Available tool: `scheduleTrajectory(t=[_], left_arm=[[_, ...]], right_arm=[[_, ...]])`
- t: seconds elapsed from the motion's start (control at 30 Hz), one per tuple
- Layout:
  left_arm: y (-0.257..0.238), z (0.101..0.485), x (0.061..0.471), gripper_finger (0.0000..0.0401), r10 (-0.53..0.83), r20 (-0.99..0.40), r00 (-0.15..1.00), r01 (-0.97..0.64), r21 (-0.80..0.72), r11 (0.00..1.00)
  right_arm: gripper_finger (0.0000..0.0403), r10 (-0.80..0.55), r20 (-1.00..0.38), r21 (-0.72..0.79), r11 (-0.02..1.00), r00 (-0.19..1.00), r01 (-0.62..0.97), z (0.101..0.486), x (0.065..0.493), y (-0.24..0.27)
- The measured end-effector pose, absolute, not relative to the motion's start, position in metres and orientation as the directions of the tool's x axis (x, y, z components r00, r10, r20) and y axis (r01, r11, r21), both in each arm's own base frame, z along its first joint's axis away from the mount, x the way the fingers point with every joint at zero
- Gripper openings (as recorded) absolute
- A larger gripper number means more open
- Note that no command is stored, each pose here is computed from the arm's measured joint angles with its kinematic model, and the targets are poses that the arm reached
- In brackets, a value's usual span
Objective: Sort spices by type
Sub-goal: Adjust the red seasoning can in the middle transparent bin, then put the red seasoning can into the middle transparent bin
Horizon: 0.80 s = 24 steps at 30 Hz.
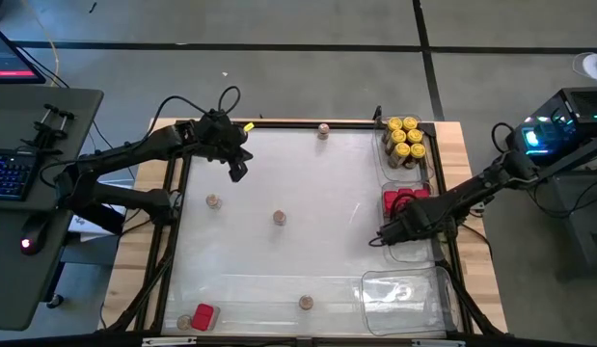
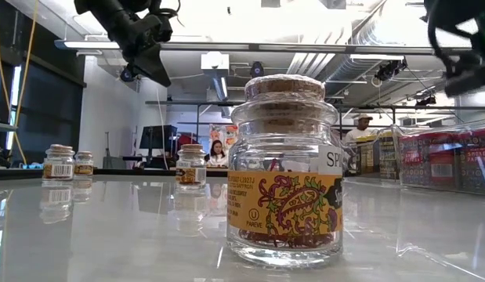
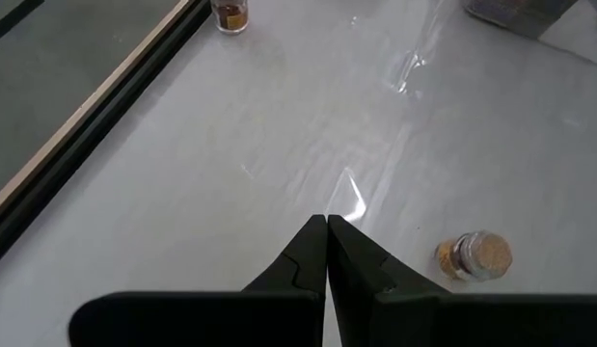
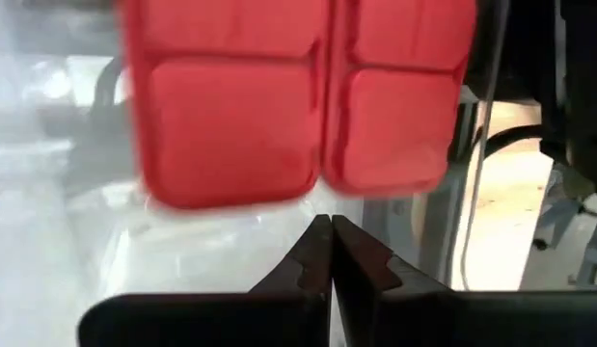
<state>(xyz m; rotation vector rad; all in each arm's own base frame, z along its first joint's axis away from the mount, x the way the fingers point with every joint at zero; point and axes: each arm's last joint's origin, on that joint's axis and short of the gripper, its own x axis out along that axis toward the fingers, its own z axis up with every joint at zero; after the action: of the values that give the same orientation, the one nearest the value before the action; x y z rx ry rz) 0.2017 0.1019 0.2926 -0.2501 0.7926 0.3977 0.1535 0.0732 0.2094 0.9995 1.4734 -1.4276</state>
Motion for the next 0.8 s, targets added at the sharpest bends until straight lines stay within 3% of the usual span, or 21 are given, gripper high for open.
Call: scheduleTrajectory(t=[0.23,0.33,0.4,0.47,0.63,0.8], left_arm=[[0.1,0.292,0.2,0.0,0.224,-0.738,0.636,-0.408,-0.075,0.91],[0.083,0.295,0.193,0.0,-0.042,-0.733,0.679,-0.197,-0.237,0.951],[0.064,0.299,0.185,0.0,-0.254,-0.696,0.672,-0.032,-0.37,0.928],[0.044,0.304,0.176,0.0,-0.357,-0.684,0.636,0.03,-0.44,0.897],[-0.01,0.311,0.143,0.0,-0.394,-0.772,0.499,0.023,-0.443,0.896],[-0.061,0.315,0.124,0.0,-0.449,-0.784,0.429,0.0,-0.497,0.868]], right_arm=[[0.0,-0.089,-0.966,-0.25,0.083,-0.242,0.965,0.263,0.16,0.087],[0.0,-0.227,-0.973,-0.076,0.102,-0.051,0.992,0.281,0.167,0.092],[0.0,-0.325,-0.942,0.055,0.103,0.086,0.993,0.288,0.173,0.093],[0.0,-0.416,-0.883,0.186,0.113,0.217,0.976,0.289,0.181,0.093],[0.0,-0.559,-0.705,0.402,0.194,0.437,0.895,0.285,0.203,0.09],[0.0,-0.568,-0.638,0.419,0.311,0.521,0.853,0.284,0.22,0.085]])
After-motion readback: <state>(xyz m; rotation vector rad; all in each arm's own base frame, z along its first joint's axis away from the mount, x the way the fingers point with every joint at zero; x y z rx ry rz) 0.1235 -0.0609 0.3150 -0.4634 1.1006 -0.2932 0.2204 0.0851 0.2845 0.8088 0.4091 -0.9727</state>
